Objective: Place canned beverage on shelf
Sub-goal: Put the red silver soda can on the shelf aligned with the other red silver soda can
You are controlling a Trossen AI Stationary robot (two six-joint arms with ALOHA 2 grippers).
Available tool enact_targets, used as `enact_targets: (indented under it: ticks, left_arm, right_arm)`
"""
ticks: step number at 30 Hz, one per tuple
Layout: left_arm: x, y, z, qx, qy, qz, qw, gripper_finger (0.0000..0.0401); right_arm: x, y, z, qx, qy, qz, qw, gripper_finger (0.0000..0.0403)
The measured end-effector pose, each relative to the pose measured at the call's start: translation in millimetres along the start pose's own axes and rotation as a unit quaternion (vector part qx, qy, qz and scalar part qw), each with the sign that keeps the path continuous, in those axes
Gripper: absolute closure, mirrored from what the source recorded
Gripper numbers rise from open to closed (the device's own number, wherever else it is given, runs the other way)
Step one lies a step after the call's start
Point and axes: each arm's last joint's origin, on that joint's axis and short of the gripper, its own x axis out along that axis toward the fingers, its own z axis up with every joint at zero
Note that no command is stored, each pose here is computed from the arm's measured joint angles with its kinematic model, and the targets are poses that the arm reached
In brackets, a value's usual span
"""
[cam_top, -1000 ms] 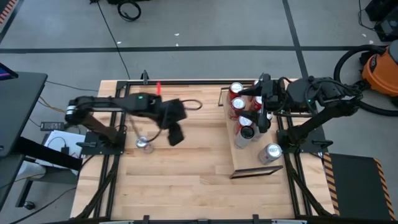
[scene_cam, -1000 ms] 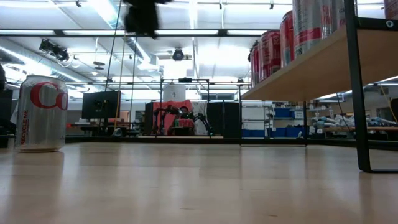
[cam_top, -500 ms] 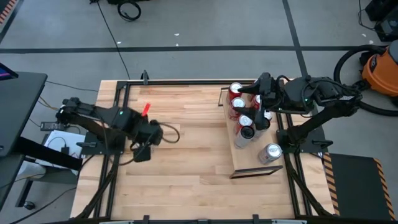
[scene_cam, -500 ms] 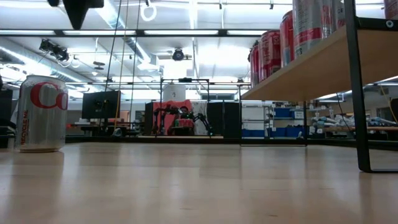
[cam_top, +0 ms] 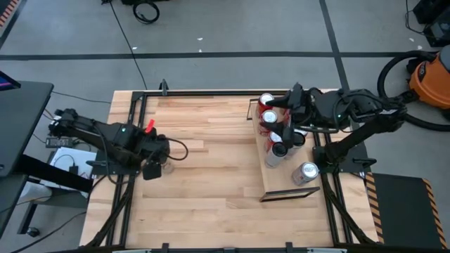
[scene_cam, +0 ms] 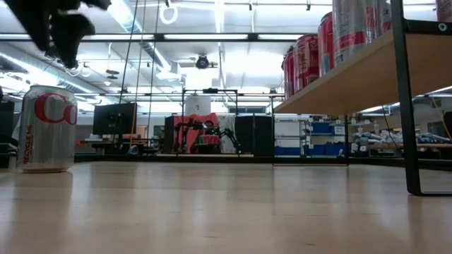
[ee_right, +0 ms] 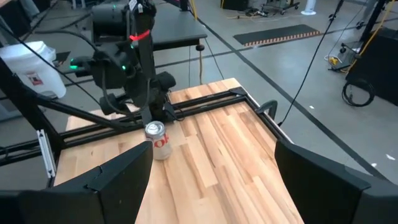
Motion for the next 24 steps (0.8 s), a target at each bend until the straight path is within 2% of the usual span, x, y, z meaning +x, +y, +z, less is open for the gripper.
enact_targets:
  ticks: [6,13,24]
  left_arm:
    - [35,2,-17,-0.012,0.049,0.026,0.998,0.0047]
    - [50,0,-29,0.012,0.075,0.021,0.997,0.0047]
    - [84,-6,-28,0.002,0.01,0.0,1.0,0.0047]
  right_arm:
    - [1,1,0,0.02,0.001,-0.001,1.0,0.0055]
    - [1,0,0,0.047,-0.004,-0.014,0.999,0.0055]
    - [13,7,0,0.055,-0.009,-0.022,0.998,0.0055]
